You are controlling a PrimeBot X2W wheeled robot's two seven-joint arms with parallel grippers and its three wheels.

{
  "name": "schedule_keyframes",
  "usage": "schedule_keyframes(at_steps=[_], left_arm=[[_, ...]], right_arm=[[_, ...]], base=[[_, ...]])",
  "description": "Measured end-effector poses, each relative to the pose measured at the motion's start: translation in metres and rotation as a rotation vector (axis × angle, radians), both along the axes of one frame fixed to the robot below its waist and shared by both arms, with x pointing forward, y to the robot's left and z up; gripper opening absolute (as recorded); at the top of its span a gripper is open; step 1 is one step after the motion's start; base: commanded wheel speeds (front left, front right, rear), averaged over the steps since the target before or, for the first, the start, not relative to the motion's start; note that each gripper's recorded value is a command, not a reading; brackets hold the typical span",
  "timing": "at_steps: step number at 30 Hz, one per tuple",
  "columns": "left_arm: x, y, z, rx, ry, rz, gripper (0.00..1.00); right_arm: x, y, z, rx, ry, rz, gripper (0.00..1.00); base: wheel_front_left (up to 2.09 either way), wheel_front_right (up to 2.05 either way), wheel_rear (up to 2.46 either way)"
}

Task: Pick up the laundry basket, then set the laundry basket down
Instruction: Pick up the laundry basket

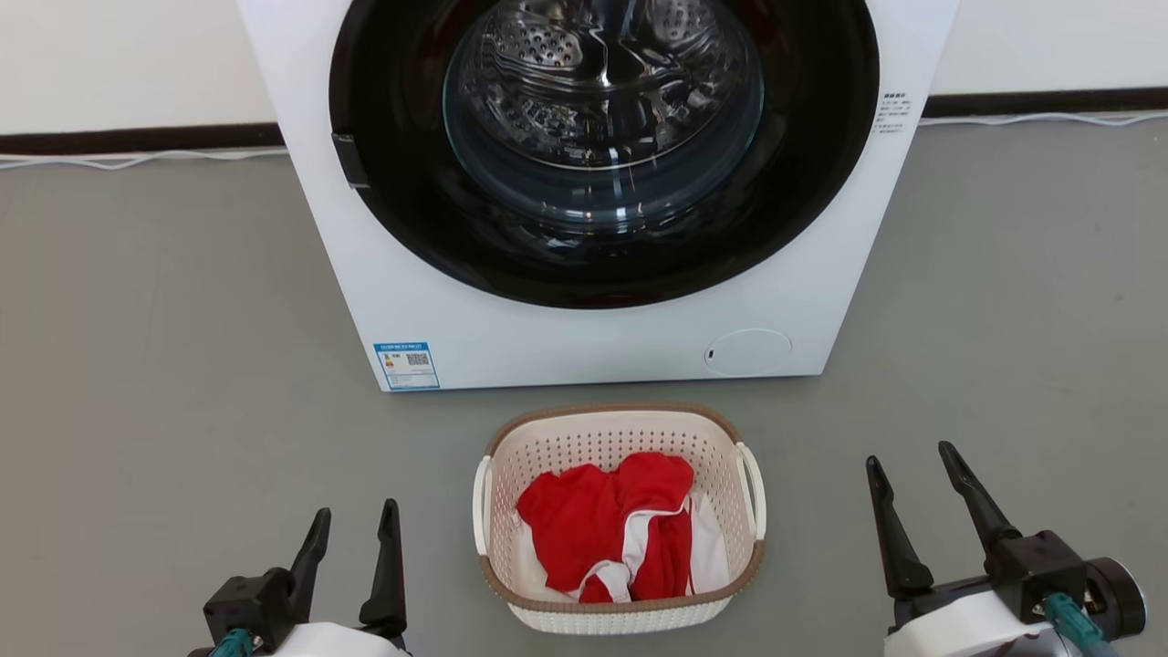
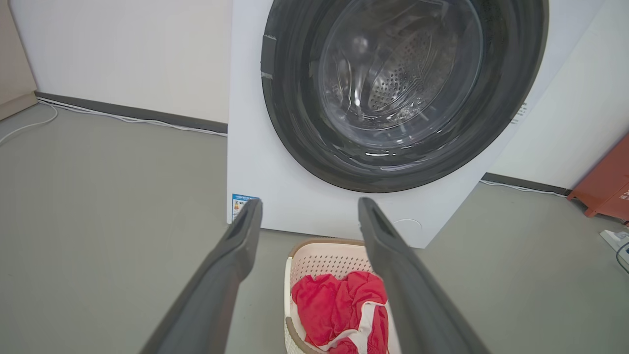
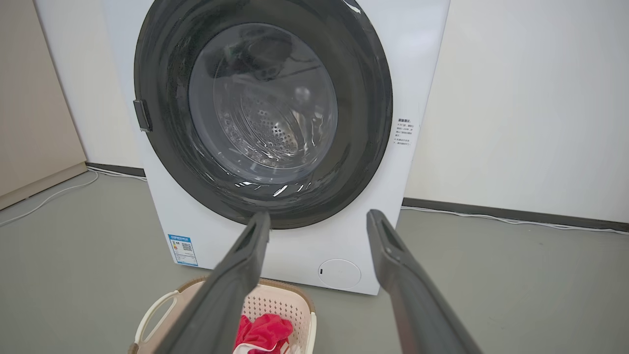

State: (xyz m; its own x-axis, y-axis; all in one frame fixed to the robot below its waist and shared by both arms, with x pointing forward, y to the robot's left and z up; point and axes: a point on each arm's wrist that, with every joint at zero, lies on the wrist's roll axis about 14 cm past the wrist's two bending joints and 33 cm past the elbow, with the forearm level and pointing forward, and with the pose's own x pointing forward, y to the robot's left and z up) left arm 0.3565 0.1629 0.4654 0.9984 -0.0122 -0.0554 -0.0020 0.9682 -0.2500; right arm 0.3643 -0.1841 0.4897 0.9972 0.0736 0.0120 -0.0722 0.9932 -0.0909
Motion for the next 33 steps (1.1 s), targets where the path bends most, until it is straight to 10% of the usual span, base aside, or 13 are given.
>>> schedule_keyframes(at_steps=[18, 33], left_arm=[[0.056, -0.030, -0.037, -0.003, 0.095, -0.094, 1.00], [0.132, -0.058, -0.155, 0.019, 0.391, -0.174, 1.00]], right_arm=[[0.056, -0.012, -0.044, 0.039, 0.117, -0.051, 1.00], [0.119, 0.006, -0.188, 0.034, 0.489, -0.010, 1.00]], base=[[0.00, 0.00, 0.00], [0.00, 0.00, 0.00]])
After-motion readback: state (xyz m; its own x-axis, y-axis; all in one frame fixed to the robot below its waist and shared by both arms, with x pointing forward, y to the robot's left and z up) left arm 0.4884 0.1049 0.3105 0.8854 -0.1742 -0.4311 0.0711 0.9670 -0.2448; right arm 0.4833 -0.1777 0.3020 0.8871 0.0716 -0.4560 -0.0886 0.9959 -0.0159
